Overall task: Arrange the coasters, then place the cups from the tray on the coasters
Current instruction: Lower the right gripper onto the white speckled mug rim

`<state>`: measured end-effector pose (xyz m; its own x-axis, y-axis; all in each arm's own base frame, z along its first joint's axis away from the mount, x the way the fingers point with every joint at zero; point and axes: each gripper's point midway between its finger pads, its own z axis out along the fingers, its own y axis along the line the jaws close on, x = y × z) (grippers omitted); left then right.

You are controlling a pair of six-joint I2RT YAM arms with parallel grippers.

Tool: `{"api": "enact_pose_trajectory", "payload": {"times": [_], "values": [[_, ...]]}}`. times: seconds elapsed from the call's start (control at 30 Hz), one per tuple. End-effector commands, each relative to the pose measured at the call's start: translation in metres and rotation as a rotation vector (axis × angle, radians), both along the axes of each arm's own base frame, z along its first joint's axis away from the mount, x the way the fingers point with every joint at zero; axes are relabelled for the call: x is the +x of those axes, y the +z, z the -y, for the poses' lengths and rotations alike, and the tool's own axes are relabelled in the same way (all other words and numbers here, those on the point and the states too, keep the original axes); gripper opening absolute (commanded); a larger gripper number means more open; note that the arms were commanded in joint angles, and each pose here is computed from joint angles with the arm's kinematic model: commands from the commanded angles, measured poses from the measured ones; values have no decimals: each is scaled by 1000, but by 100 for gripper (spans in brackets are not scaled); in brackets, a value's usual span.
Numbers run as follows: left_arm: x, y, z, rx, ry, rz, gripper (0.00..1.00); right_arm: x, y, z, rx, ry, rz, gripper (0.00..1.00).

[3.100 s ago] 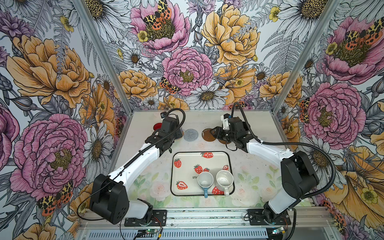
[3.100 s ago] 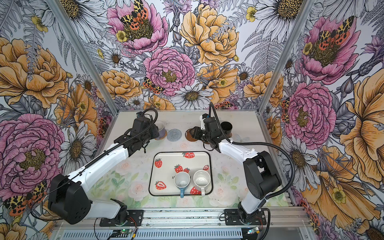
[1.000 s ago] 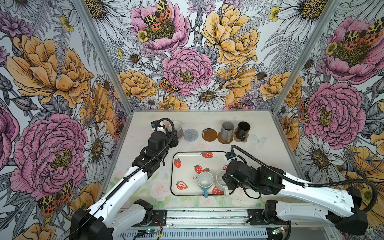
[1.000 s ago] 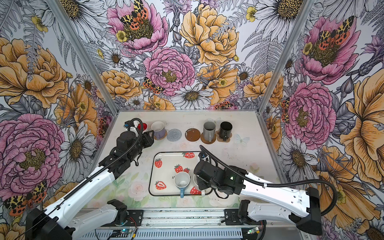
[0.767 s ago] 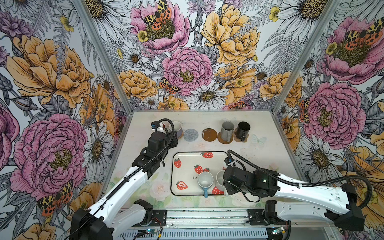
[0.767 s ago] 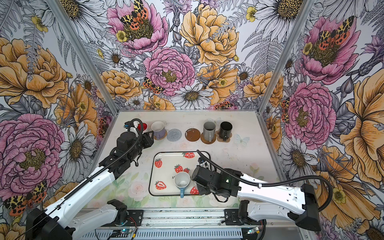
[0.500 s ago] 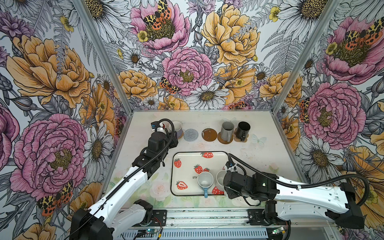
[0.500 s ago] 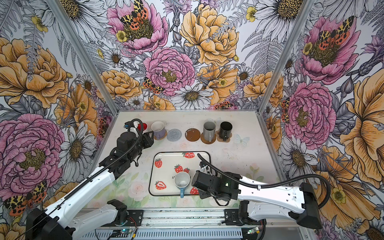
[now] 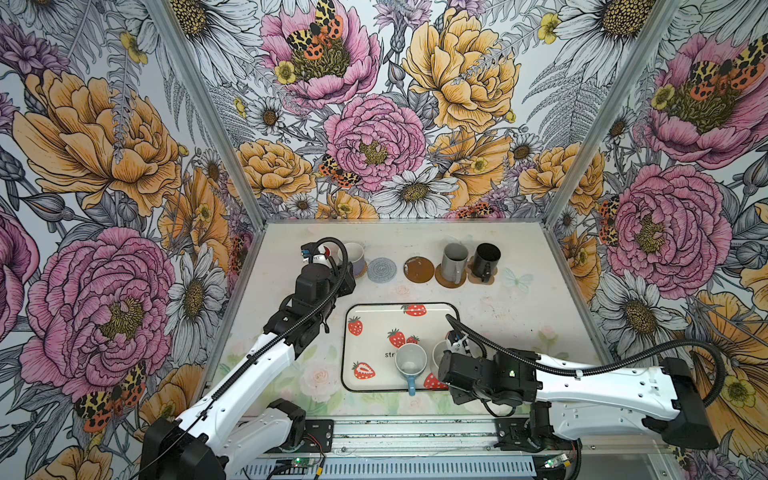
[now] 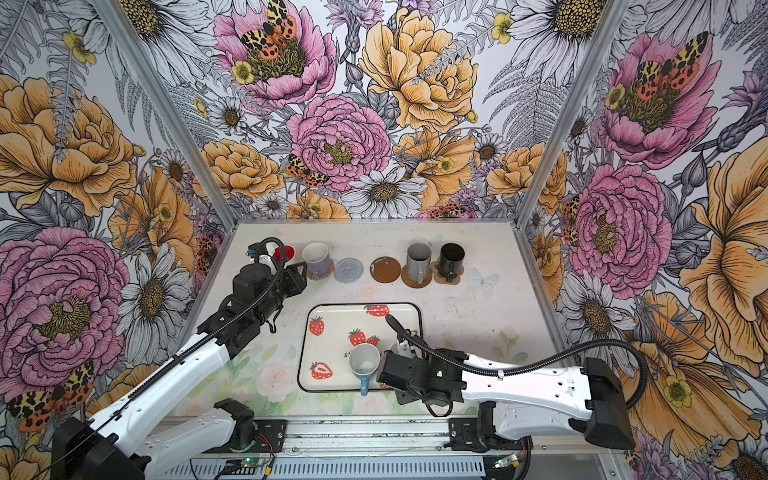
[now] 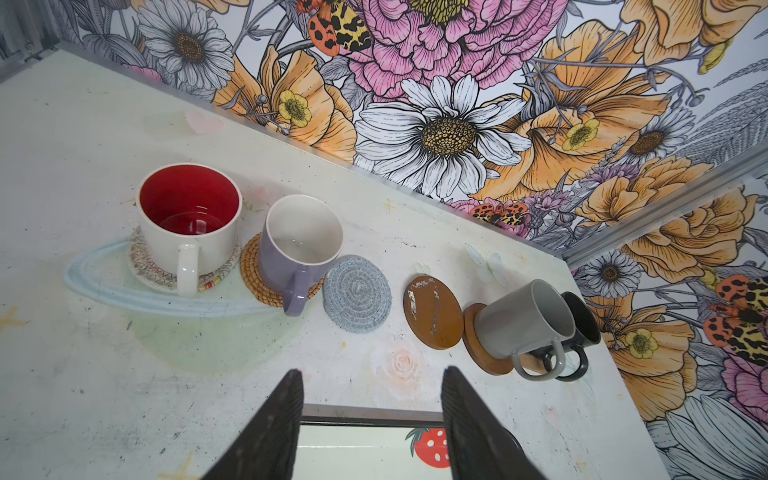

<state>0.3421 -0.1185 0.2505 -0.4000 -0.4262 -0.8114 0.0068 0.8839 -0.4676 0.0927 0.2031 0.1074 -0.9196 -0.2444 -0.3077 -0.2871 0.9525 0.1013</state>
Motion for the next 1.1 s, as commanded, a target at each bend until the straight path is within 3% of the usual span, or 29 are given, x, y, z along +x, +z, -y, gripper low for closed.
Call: {"api": "enact_pose_trajectory", "payload": {"times": [0.0,0.47,1.07], "values": [[-1,-2,-1,4,-11,-3,55,0,-4,-5,1,0,3,48],[0,-5,-1,6,-7,-11,55,3,-31,-5,-13,-13,-10,51],[6,-14,1,16,-9,-35,56,16,-47,-1,-30,-55,-15,31]]}}
